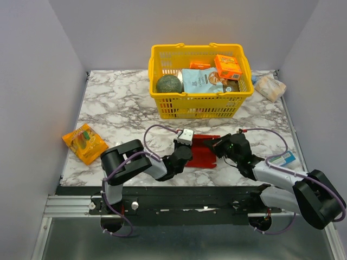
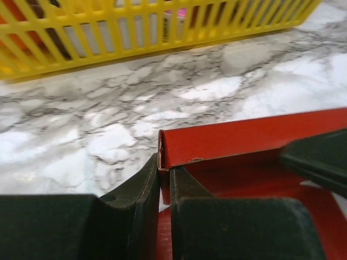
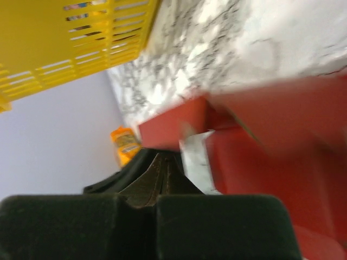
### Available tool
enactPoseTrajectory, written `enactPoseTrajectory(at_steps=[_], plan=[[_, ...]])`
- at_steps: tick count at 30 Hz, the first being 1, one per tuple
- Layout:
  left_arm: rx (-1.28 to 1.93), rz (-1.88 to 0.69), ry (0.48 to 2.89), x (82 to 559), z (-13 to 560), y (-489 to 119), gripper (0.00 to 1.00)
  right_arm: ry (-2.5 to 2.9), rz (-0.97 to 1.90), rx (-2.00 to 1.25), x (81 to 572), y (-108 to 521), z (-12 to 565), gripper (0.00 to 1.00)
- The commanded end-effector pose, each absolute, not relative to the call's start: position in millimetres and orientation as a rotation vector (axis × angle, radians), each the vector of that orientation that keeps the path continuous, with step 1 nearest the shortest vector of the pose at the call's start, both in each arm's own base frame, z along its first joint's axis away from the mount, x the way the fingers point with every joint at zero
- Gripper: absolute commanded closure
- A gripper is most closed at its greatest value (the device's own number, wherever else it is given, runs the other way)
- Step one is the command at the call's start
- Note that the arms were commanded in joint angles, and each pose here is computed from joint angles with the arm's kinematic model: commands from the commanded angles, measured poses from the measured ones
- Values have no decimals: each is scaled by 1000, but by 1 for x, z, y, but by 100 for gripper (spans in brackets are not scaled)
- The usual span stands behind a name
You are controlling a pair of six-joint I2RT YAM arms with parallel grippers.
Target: Fold the paper box
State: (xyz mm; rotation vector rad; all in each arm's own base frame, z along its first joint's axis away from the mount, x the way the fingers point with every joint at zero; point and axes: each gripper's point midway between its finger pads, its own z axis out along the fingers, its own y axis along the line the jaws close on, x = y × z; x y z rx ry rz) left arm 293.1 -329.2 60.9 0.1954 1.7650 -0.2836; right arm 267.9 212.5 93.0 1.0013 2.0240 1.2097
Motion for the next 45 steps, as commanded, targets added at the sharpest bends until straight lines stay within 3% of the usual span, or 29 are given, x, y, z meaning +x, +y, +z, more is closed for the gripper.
enactPoseTrajectory(at_steps=[1,3,6,10,16,24,45], plan=[[261,35,1806,304,40,-265,100,2129,974,913,256,188,72,100],[341,-40,1824,298,39,-275,100,2139,949,796,255,188,85,96],[406,-110,1834,287,42,-276,100,2127,954,634,245,186,110,78],[529,-190,1829,271,45,-278,100,2050,940,421,230,176,145,41],[849,-359,1809,238,39,-299,100,2059,793,95,222,169,164,20],[1054,-665,1817,190,47,-321,100,2104,762,-419,210,191,159,14],[1022,-714,1772,182,74,-314,100,2323,992,-664,138,228,102,13]])
